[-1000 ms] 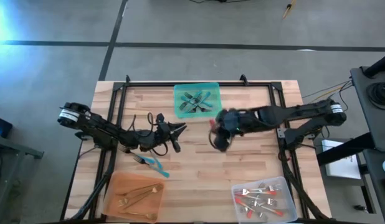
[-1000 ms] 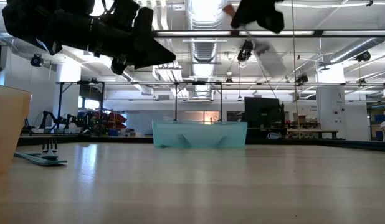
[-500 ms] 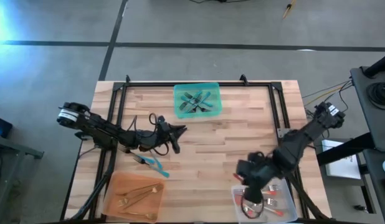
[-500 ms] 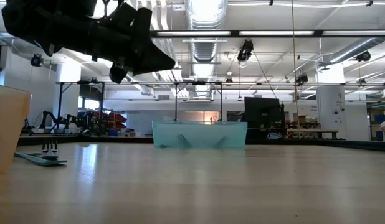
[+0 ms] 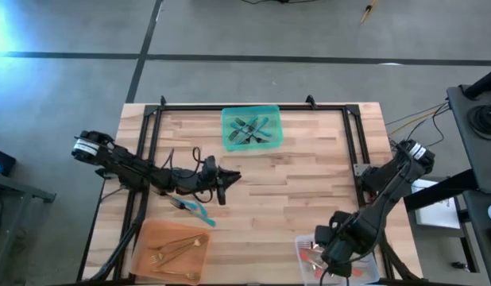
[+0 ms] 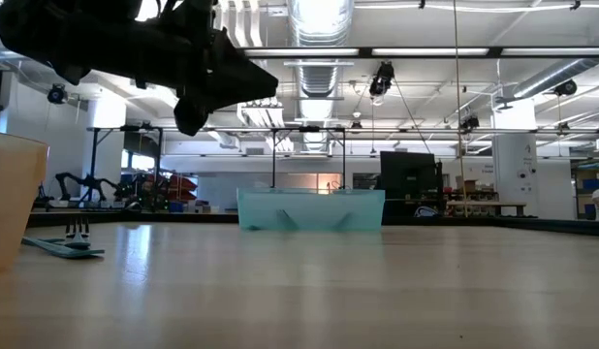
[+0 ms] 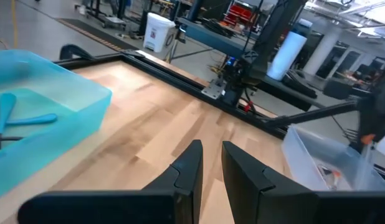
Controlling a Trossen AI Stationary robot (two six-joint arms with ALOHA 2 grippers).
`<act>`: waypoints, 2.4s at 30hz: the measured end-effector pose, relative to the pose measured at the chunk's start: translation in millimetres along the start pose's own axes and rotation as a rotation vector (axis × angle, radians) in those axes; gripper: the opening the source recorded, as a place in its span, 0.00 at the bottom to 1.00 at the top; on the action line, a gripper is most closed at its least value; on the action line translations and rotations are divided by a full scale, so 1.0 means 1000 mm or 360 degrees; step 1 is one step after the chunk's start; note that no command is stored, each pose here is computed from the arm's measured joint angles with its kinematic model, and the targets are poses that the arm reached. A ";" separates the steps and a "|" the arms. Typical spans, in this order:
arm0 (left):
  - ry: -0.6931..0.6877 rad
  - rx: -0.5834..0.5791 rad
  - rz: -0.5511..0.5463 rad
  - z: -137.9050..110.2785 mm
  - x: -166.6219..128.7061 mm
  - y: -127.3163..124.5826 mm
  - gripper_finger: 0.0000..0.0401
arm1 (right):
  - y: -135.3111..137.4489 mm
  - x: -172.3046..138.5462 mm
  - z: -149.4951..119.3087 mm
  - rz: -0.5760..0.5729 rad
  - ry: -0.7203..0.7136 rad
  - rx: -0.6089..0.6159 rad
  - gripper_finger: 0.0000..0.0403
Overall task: Sort silverware by color (type)
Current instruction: Put the orange fork into the transparent bin, then put the blue fork into the blue bin
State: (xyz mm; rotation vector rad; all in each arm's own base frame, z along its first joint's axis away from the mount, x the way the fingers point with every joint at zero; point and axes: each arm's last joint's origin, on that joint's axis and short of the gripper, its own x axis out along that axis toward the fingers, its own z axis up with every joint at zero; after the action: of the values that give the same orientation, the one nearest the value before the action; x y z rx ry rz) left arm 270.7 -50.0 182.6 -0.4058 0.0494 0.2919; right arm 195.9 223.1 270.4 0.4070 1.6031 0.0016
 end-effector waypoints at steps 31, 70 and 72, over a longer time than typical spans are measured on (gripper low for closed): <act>0.1131 -0.0027 -0.0147 -0.012 -0.042 -0.010 0.11 | -0.003 -0.008 0.027 -0.0376 -0.0490 -0.0410 0.15; 0.2133 0.1484 -0.0255 -0.007 -0.040 -0.012 0.11 | -0.025 -0.025 0.063 -0.0643 -0.0921 -0.0505 0.17; 0.2114 0.1512 -0.0248 -0.008 -0.040 -0.011 0.11 | -0.025 -0.025 0.064 -0.0632 -0.0932 -0.0503 0.17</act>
State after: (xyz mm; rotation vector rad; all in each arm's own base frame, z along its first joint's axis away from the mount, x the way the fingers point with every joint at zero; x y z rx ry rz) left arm 236.2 -73.8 183.5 0.4078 1.3976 -0.2149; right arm 251.6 178.1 283.3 -0.1568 1.0544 -0.1516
